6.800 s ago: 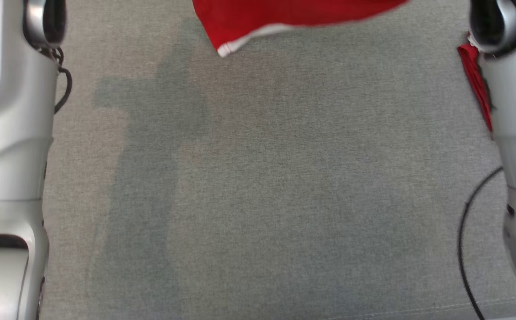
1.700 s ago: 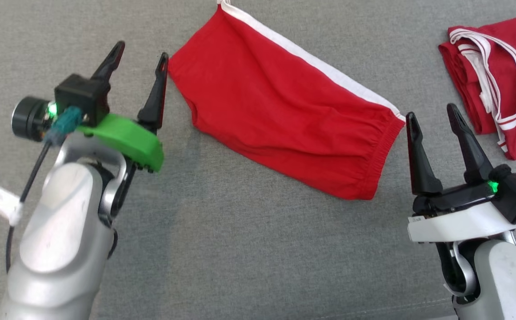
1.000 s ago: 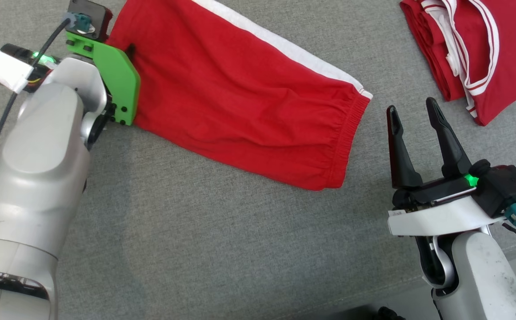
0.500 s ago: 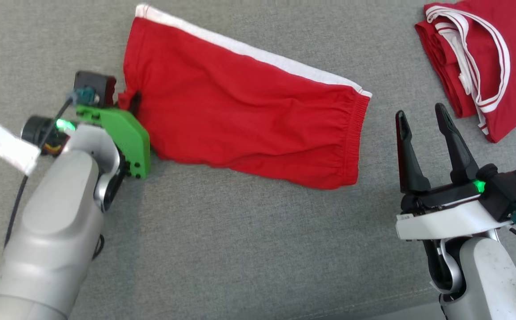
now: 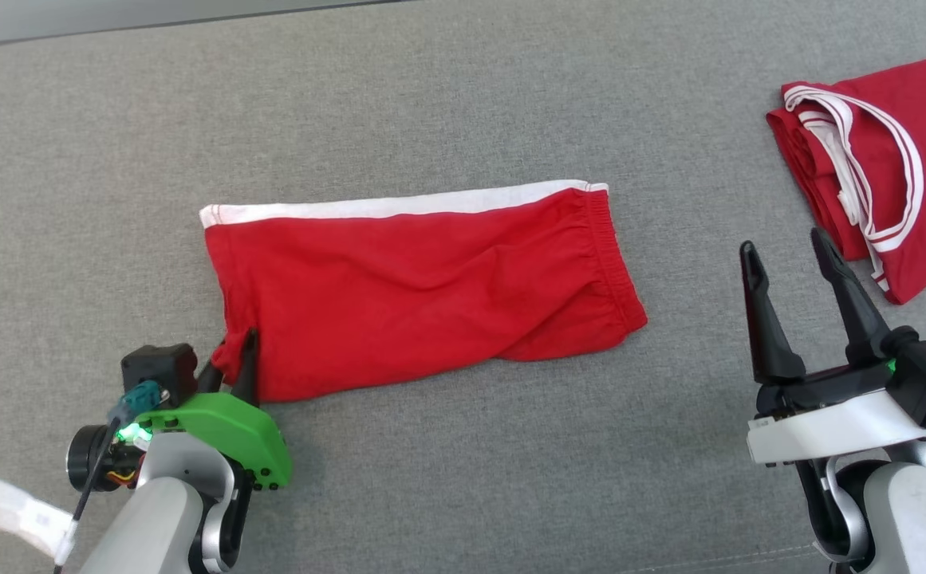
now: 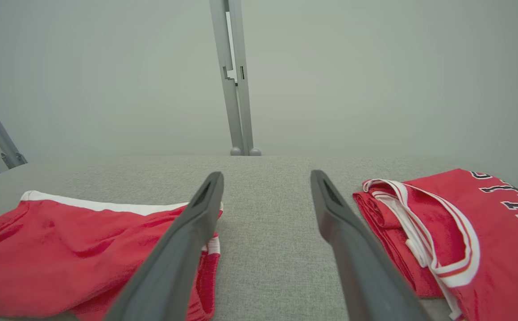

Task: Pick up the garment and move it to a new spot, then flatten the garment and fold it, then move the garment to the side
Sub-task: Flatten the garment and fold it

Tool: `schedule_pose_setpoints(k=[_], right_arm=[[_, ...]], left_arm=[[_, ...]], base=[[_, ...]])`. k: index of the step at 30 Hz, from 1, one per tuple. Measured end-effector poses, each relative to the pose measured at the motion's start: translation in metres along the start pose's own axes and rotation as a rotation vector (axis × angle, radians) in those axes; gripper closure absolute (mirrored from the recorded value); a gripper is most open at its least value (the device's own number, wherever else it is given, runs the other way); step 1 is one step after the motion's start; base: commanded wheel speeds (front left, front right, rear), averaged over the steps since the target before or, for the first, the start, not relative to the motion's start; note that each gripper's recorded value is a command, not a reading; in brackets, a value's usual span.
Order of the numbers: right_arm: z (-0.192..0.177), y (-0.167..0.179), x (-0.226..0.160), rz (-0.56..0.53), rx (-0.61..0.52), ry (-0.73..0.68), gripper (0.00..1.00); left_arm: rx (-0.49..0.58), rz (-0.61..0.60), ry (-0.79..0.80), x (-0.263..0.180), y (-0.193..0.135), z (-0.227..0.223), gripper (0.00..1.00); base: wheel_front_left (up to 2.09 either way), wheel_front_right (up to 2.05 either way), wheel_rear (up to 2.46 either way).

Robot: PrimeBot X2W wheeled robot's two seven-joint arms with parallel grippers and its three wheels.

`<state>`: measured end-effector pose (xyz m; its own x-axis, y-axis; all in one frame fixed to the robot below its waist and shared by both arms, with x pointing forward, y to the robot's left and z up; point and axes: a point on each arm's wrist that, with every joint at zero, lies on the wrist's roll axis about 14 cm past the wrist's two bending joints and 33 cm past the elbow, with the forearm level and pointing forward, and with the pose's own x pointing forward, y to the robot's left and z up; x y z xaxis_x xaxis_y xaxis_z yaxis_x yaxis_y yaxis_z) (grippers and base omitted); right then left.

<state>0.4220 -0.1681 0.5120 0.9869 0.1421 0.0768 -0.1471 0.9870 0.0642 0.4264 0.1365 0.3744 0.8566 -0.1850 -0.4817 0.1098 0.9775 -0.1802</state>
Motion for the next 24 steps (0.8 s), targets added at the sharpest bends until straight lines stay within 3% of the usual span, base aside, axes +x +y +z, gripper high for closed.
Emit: schedule_pose_setpoints(k=[6, 11, 24], right_arm=[[0.016, 0.006, -0.002, 0.019, -0.017, -0.036, 0.0], [0.024, 0.008, -0.006, 0.026, -0.02, -0.049, 0.0], [0.02, 0.002, -0.035, 0.001, 0.0, -0.003, 0.0]], left_arm=[[0.002, 0.082, -0.33, -0.028, 0.012, 0.064, 0.0], [0.057, 0.116, -0.506, -0.052, 0.017, 0.104, 0.0], [0.12, 0.129, -0.592, -0.11, 0.007, 0.109, 0.0]], base=[[0.0, 0.0, 0.0], [0.0, 0.0, 0.0], [0.0, 0.0, 0.0]])
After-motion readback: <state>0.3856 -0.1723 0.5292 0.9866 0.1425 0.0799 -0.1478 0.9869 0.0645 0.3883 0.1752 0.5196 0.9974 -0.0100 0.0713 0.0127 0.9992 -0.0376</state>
